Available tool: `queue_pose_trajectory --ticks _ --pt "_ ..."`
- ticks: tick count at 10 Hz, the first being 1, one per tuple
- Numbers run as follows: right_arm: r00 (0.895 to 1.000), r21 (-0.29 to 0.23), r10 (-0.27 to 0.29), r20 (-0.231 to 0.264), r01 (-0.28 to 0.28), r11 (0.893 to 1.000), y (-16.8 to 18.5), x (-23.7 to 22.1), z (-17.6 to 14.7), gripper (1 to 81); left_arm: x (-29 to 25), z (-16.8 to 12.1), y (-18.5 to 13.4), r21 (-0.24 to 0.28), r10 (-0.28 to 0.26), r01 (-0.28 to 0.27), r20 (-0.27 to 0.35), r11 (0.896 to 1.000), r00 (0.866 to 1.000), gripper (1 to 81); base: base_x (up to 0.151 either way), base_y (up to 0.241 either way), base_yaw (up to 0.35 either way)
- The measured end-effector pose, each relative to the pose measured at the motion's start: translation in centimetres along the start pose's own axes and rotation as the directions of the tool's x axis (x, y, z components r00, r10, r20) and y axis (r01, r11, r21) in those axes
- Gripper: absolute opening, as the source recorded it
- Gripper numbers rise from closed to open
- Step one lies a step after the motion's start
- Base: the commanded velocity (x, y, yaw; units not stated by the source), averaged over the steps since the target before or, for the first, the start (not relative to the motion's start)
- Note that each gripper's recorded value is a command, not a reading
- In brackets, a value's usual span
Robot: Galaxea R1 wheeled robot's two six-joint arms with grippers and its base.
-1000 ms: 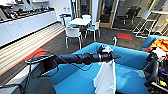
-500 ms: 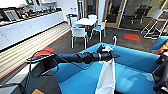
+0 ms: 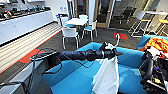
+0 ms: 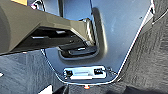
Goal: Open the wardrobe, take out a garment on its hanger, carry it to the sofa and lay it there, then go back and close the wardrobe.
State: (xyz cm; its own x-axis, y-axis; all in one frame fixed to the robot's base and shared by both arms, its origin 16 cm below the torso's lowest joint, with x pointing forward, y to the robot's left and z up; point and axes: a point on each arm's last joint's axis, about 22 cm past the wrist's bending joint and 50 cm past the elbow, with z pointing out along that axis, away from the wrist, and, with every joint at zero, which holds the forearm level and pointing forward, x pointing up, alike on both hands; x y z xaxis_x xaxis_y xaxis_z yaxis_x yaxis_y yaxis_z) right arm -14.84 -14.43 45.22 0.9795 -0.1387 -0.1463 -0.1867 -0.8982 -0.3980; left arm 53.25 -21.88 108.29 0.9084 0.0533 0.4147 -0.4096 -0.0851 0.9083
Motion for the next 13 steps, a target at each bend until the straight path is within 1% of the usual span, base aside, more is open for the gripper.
queue_pose_trajectory --ticks 1,4,5,7,10,11,12,13 --pt "1.000 0.002 0.000 -0.001 0.000 1.000 -0.2 0.1 0.1 81.1 1.1 0.4 -0.1 0.010 0.005 -0.005 -0.015 1.000 1.000 1.0 0.000 0.000 0.000" --pt "1.000 -0.009 -0.003 -0.001 0.003 1.000 0.2 0.1 0.1 81.1 4.8 1.5 -3.2 0.083 0.000 0.007 -0.087 0.997 0.996 1.0 0.000 0.000 0.000" --pt "1.000 -0.010 -0.004 -0.003 0.004 1.000 0.1 0.2 0.2 81.1 5.7 1.9 -3.9 0.105 0.002 0.009 -0.103 0.994 0.995 1.0 0.000 0.000 0.000" --pt "1.000 -0.012 -0.005 -0.007 0.005 1.000 -0.3 0.6 0.6 81.1 8.5 1.9 -6.0 0.167 0.013 0.013 -0.150 0.986 0.989 1.0 0.000 0.000 0.000" --pt "1.000 -0.022 -0.007 -0.007 0.007 1.000 0.2 0.6 0.5 81.1 11.8 1.6 -9.1 0.255 0.028 0.027 -0.211 0.967 0.977 1.0 0.000 0.000 0.000" --pt "1.000 -0.022 -0.007 -0.007 0.007 1.000 0.2 0.6 0.5 81.1 12.8 0.9 -10.1 0.279 0.031 0.036 -0.233 0.960 0.972 1.0 0.000 0.000 0.000" --pt "1.000 -0.023 -0.007 -0.008 0.007 1.000 0.2 0.6 0.5 81.1 14.4 -0.7 -12.0 0.322 0.034 0.056 -0.265 0.945 0.964 1.0 0.000 0.000 0.000" --pt "1.000 -0.022 -0.004 -0.007 0.004 1.000 0.1 0.6 0.5 81.1 16.0 -2.4 -13.9 0.367 0.040 0.075 -0.296 0.927 0.954 1.0 0.000 0.000 0.000"
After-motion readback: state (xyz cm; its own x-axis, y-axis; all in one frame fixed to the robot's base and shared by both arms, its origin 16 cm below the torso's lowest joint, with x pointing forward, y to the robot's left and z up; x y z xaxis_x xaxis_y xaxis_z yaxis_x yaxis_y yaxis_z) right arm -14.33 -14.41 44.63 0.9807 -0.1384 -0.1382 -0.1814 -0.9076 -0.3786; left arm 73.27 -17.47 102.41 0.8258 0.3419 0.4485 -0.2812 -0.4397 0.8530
